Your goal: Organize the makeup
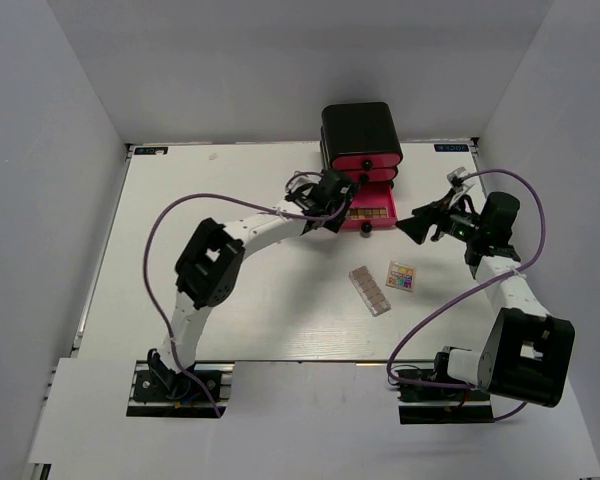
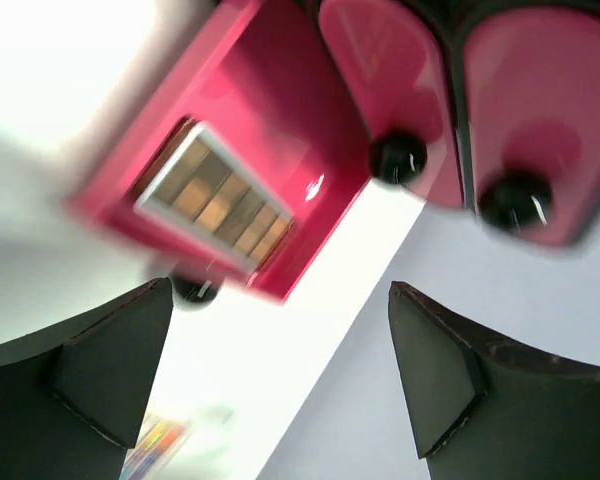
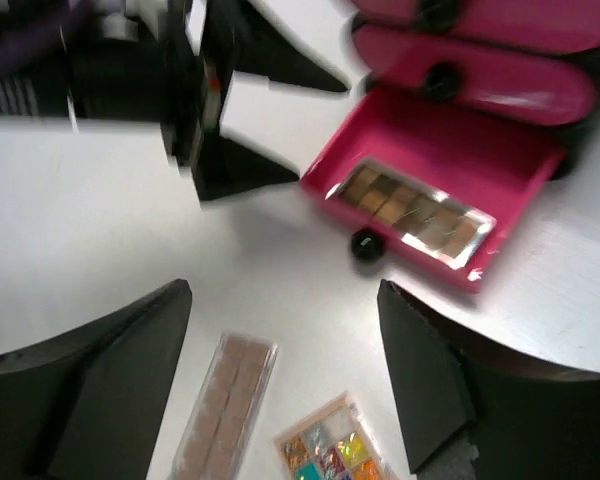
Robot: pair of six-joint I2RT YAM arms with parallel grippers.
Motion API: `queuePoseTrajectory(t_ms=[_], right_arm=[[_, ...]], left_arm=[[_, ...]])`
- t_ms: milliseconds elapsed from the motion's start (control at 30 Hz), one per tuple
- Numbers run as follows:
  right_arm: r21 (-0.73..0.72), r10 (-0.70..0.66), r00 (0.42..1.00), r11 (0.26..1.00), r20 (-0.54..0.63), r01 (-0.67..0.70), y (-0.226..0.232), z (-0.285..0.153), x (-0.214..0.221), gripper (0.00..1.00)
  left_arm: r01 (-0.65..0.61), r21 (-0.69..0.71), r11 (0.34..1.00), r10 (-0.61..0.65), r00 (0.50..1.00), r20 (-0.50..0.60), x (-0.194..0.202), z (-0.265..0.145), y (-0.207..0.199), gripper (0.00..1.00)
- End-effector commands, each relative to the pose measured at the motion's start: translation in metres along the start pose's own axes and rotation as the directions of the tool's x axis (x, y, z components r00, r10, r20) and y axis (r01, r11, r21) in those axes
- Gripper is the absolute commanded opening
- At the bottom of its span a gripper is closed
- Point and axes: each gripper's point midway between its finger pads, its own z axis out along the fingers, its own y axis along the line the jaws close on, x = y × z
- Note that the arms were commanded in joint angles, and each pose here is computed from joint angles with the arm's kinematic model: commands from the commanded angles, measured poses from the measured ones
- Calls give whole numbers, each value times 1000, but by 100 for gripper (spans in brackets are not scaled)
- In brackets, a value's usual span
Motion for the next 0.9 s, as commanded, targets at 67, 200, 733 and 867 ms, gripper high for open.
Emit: queuePoseTrajectory(t_ms=[67, 200, 733, 867], right_arm=[[-352, -335, 941, 887, -44, 299, 48, -3, 29, 89], [-443, -349, 906, 870, -241, 218, 72, -11, 79, 89], [-109, -140, 684, 990, -716, 90, 69, 6, 158, 82], [-43, -103, 636, 993, -765, 109, 70, 15, 170, 89]], left_arm=[[-92, 158, 983, 85, 995, 52, -45, -100, -23, 98], [-136, 234, 963, 99, 982, 161, -92, -174, 4, 98], [-268, 407, 873, 199, 958, 205, -125, -254, 95, 98], [-293, 352, 889, 234, 951, 201, -126, -253, 112, 98]])
